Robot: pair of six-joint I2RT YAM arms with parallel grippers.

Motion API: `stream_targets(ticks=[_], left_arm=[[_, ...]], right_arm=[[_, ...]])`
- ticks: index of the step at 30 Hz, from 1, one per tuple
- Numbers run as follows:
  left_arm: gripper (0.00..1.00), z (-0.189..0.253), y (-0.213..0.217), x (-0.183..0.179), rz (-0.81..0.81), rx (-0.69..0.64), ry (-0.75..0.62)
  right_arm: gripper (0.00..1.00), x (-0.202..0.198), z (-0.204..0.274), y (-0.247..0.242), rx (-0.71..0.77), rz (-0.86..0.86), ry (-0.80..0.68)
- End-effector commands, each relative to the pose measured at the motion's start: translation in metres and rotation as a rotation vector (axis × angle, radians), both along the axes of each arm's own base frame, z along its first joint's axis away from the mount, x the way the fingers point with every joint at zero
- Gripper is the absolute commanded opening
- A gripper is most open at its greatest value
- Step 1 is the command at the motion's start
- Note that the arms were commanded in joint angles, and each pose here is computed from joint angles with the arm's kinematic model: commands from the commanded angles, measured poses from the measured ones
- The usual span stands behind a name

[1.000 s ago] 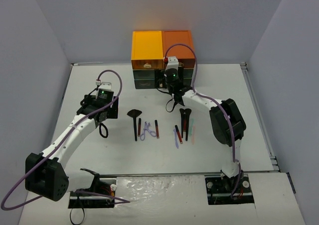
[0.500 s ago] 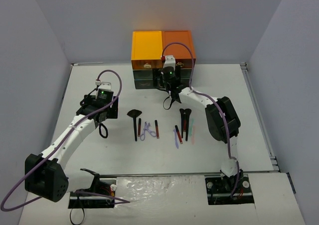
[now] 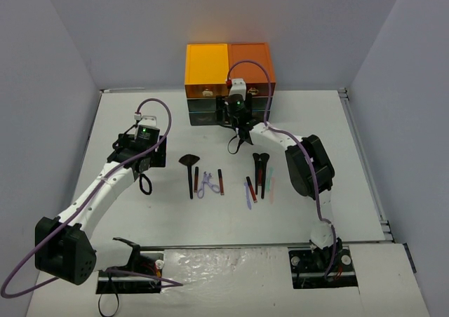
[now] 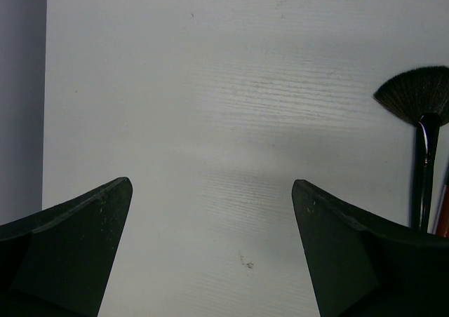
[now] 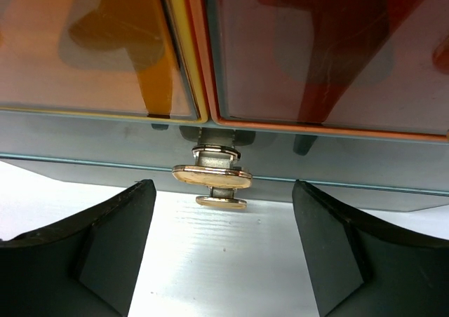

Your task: Organize the makeup

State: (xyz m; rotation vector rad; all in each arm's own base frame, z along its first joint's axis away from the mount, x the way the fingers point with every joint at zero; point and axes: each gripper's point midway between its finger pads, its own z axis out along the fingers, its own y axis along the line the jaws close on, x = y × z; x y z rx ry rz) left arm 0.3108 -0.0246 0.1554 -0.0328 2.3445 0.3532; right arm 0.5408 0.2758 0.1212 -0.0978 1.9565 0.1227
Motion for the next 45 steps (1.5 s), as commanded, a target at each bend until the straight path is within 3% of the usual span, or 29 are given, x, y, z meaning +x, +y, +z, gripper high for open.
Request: stream_targets(ticks=[1, 20, 26, 27, 34, 35, 45], left_arm=[[0.97, 0.033, -0.001, 0.014, 0.021, -0.034, -0.117], [0.97, 0.033, -0.001, 0.014, 0.019, -0.036, -0.117], [0.97, 0.034, -0.001, 0.013, 0.019, -0.037, -0.119], [0.97, 0.034, -0.001, 0.013, 0.019, -0.037, -0.119], [0.97, 0.034, -0.001, 0.013, 0.019, -0.037, -0.118], [0.97, 0.034, -0.001, 0.013, 0.019, -0.037, -0.118], [0.97, 0.034, 0.0, 0.013, 0.022, -0.035, -0.116]], right_arm=[[0.73, 0.018, 0.057, 0.001, 0.072, -0.035, -0.141], [0.17, 0.009, 0.07, -0.002, 0.066, -0.023, -0.162], [0.12, -0.004, 0.062, -0.003, 0.072, -0.014, -0.142], [0.14, -0.005, 0.062, -0.003, 0.073, -0.011, -0.143], [0.71, -0.002, 0.065, -0.002, 0.058, -0.011, -0.143], [0.75, 0.0, 0.066, -0.001, 0.057, -0.013, -0.145], [0.83, 0.012, 0.077, 0.003, 0.078, -0.038, -0.174]])
